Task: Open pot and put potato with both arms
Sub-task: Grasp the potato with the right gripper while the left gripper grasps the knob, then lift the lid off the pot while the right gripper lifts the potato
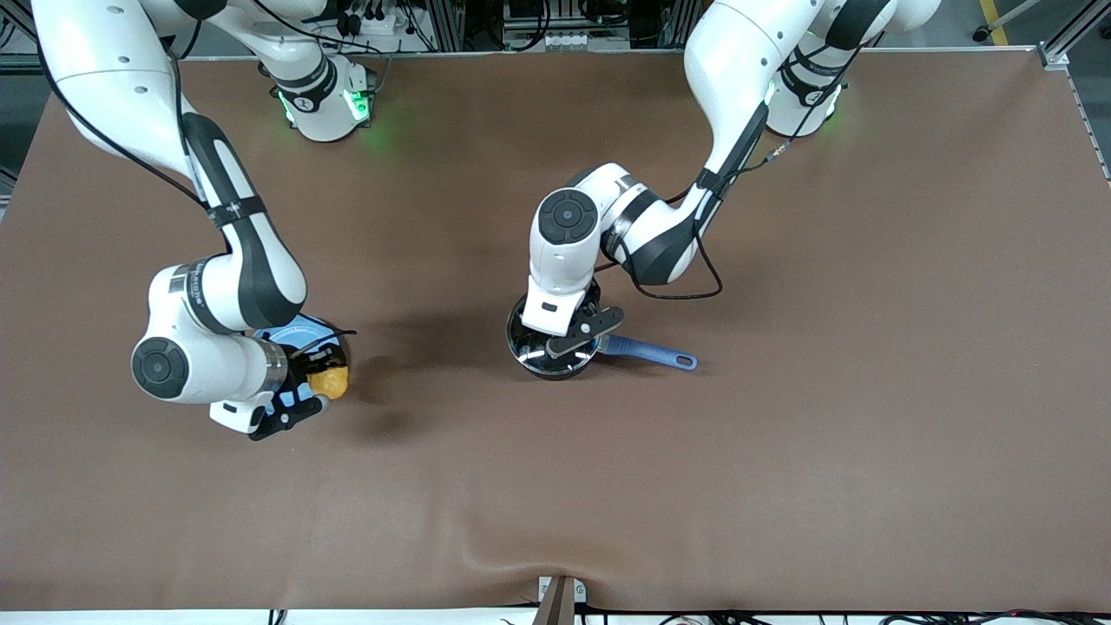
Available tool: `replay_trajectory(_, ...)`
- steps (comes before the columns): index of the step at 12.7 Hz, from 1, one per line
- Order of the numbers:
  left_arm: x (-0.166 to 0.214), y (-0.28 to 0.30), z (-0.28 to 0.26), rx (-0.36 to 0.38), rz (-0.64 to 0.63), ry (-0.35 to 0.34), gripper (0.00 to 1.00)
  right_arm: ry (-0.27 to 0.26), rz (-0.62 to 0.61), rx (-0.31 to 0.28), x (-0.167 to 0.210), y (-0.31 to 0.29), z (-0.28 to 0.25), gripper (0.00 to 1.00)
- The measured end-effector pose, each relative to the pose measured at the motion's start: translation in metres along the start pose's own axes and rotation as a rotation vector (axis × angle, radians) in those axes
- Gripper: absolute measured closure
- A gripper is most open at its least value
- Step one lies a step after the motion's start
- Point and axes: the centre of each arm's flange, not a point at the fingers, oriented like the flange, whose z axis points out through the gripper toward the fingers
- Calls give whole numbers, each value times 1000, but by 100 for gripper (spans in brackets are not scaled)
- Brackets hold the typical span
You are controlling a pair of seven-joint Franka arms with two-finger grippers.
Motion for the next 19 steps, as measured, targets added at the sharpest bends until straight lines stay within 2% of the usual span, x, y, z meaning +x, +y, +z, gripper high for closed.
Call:
replay_trajectory(2,0,1,-1,-4,1,1,35,12,28,9,3,-26,-11,38)
replay_trajectory(3,-1,2,-1,-5,2,1,40,18,43,14,5,-39,-17,38)
replay_trajectory(7,0,9,-19,-40,3,12,40,30,56,24,6,-69,-29,38)
replay_trajectory(9,10,13,-62,-93,-6,39,40,31,78,36,9,-87,-29,38)
replay_trajectory(10,22,7,-87,-95,-18,49,40,32,98,45,10,-101,-30,38)
replay_trajectory(13,92,-46,-156,-4,24,49,40,38,179,74,13,-155,-36,38)
replay_trajectory(15,147,-94,-186,24,74,48,40,54,215,80,16,-200,-36,38)
replay_trajectory(19,217,-188,-189,88,214,9,40,150,195,79,22,-286,-21,38)
